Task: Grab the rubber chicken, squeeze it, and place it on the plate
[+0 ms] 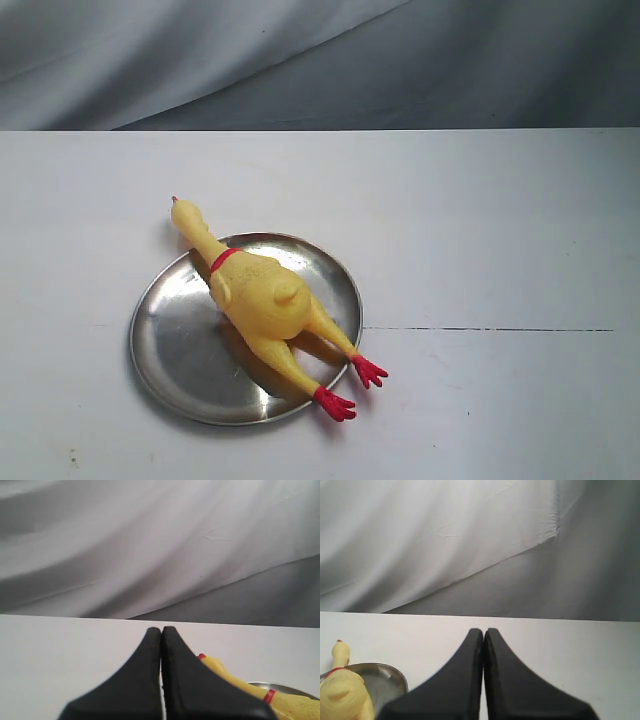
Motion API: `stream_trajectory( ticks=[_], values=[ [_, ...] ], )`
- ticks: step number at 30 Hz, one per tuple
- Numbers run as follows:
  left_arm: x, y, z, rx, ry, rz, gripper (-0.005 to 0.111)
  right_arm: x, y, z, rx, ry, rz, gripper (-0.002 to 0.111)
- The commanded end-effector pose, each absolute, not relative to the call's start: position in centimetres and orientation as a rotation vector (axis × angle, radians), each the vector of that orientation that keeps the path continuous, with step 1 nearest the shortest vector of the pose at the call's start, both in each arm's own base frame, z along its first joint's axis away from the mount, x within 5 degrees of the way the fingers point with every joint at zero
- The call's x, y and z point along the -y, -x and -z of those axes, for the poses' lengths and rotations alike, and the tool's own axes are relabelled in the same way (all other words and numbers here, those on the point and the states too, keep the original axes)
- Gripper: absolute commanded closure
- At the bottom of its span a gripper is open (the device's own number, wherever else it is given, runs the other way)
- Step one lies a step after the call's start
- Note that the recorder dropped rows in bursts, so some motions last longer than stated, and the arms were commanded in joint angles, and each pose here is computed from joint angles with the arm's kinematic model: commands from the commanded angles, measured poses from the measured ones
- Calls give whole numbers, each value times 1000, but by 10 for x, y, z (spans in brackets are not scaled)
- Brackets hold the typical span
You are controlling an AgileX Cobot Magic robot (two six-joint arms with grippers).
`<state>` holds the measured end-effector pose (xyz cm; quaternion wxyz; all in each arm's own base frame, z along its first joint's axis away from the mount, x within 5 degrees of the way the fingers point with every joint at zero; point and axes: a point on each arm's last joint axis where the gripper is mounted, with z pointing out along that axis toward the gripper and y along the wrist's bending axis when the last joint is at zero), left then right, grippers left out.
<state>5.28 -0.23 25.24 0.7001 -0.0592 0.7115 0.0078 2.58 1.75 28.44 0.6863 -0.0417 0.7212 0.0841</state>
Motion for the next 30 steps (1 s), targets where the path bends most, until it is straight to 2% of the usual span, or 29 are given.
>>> stream_trajectory(
  ticks=[1,19,26,30],
  values=[
    [1,-54,-247,-1586,152,-13,107,-19,-26,-283,-1615,61,-239,108],
    [2,-54,-243,-1613,133,-17,107,-19,-26,-283,-1615,59,-240,108],
    [-8,-53,-253,-1509,72,-255,107,-19,-26,-283,-1615,61,-238,108],
    [-13,-54,-243,-1537,91,-306,107,-19,-26,-283,-1615,61,-238,108]
  ],
)
